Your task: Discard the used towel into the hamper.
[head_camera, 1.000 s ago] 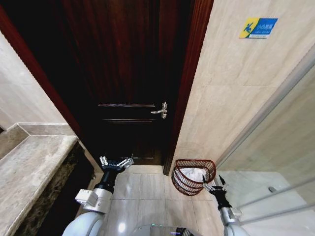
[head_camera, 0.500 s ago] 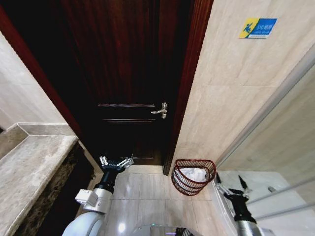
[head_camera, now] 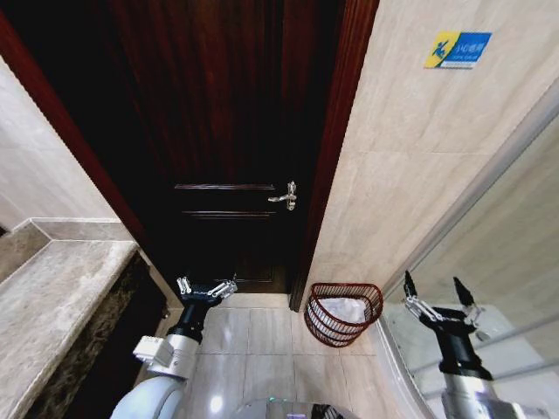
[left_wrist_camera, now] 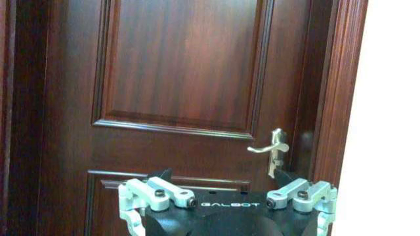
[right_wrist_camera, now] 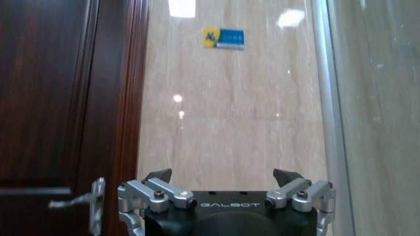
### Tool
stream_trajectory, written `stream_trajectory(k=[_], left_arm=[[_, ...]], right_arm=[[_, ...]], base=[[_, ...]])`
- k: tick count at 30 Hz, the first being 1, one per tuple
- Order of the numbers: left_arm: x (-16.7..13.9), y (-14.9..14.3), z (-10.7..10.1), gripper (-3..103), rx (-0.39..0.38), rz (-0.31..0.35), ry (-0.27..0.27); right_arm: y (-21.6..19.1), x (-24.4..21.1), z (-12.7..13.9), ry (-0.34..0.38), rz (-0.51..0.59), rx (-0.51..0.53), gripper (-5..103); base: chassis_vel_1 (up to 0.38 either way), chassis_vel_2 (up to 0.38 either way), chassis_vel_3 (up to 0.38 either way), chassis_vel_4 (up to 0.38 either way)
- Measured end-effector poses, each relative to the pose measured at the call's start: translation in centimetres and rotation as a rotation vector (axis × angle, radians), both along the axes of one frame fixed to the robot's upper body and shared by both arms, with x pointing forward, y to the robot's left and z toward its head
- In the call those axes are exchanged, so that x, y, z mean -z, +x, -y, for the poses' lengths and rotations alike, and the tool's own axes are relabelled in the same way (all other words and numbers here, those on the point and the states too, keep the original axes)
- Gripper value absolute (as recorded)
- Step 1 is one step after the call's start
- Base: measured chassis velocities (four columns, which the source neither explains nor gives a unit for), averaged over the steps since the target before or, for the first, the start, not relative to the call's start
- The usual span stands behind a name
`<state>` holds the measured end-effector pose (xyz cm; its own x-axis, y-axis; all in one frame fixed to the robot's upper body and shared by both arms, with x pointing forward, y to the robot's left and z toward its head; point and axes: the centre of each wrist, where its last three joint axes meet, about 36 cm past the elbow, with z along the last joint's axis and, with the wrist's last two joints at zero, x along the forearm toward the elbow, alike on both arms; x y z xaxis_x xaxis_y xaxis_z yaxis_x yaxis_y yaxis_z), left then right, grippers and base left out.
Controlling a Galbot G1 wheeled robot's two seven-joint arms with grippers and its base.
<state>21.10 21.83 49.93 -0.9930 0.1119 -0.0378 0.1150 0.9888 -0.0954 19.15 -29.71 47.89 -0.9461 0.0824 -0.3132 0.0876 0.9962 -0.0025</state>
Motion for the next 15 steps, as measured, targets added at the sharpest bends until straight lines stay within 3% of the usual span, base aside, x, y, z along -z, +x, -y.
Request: stream_trajectory(k=[11, 15], left_arm=[[0.0, 0.0, 0.0, 100, 0.000, 0.000, 0.000], [0.0, 0.0, 0.0, 100, 0.000, 0.000, 0.000]], right_arm=[[-0.2, -2.9, 1.6, -0.049, 0.087, 0.089, 100], [-0.2, -2.7, 2.2, -0.033, 0.077, 0.091, 100]], base=[[0.000, 0.000, 0.000, 0.000], [0.000, 0.000, 0.000, 0.000]])
